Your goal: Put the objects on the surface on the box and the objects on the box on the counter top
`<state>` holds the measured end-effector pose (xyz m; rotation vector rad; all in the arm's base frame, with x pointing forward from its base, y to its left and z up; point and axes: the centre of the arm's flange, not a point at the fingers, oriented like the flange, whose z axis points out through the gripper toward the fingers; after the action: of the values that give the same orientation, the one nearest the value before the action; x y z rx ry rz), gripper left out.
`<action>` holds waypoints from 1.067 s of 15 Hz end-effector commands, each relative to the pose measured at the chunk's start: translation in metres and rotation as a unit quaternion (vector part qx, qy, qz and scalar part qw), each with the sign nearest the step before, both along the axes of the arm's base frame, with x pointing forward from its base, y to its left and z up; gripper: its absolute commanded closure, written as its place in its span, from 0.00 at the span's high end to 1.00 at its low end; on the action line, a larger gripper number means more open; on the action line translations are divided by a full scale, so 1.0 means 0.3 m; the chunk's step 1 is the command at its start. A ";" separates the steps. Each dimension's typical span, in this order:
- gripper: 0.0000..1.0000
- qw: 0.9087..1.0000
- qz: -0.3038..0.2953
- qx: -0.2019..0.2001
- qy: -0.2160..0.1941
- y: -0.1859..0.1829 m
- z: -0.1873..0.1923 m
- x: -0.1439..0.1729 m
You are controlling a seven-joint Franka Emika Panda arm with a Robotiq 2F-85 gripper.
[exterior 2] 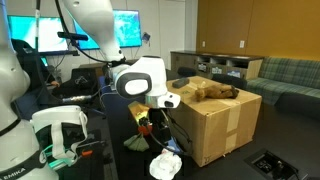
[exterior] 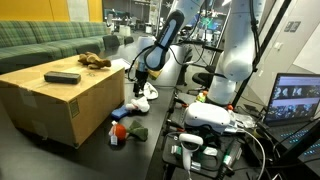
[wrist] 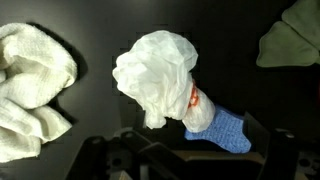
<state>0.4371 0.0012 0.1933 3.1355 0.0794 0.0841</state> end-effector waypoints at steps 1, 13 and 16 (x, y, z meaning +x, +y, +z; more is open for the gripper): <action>1.00 0.999 0.009 0.029 -0.022 0.061 -0.027 0.010; 1.00 0.985 0.152 0.055 -0.062 0.422 -0.150 -0.008; 1.00 0.979 0.180 0.062 -0.066 0.456 -0.187 0.016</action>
<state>0.4268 0.1338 0.1517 3.1887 0.5634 0.2566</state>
